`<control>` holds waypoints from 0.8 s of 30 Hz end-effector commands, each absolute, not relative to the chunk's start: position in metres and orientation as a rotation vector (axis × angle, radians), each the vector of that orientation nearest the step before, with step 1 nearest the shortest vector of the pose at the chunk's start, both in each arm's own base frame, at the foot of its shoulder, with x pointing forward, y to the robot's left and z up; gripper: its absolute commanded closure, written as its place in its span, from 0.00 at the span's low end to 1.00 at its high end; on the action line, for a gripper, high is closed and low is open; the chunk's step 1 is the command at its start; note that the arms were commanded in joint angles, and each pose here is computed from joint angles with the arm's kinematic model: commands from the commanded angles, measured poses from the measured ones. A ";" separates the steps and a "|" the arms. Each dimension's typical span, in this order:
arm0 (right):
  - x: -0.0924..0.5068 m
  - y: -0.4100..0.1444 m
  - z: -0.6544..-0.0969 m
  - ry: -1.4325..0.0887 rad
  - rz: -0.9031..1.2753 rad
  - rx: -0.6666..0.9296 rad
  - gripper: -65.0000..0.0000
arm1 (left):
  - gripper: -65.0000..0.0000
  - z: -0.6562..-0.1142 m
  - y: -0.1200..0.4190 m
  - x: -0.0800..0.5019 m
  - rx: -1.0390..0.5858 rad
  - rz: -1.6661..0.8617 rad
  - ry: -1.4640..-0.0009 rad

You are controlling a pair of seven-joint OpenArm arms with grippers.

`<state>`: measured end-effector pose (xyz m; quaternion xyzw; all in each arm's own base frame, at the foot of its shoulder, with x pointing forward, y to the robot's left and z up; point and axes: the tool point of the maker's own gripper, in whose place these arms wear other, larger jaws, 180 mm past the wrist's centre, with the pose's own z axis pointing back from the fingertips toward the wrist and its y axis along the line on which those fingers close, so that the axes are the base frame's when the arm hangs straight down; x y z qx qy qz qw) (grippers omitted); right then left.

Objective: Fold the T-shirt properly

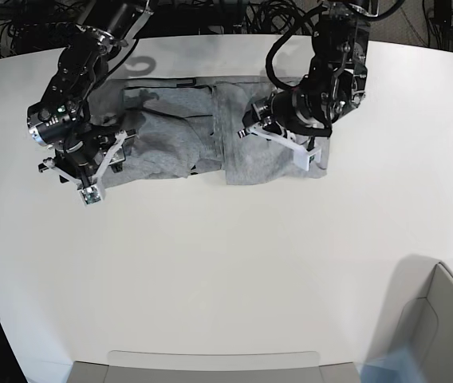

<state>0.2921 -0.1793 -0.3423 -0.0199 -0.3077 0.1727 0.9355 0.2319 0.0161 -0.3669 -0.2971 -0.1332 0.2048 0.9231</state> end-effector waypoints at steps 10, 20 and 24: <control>0.274 -0.218 -0.373 -0.508 0.293 0.068 0.45 | 1.00 -0.396 0.018 0.224 -0.581 0.455 -0.180; 0.251 -0.230 -0.407 -0.427 0.185 0.163 0.45 | 1.00 -0.396 0.019 0.226 -0.579 0.458 -0.183; 0.244 -0.227 -0.418 -0.395 0.174 0.189 0.45 | 1.00 -0.396 0.020 0.227 -0.579 0.461 -0.186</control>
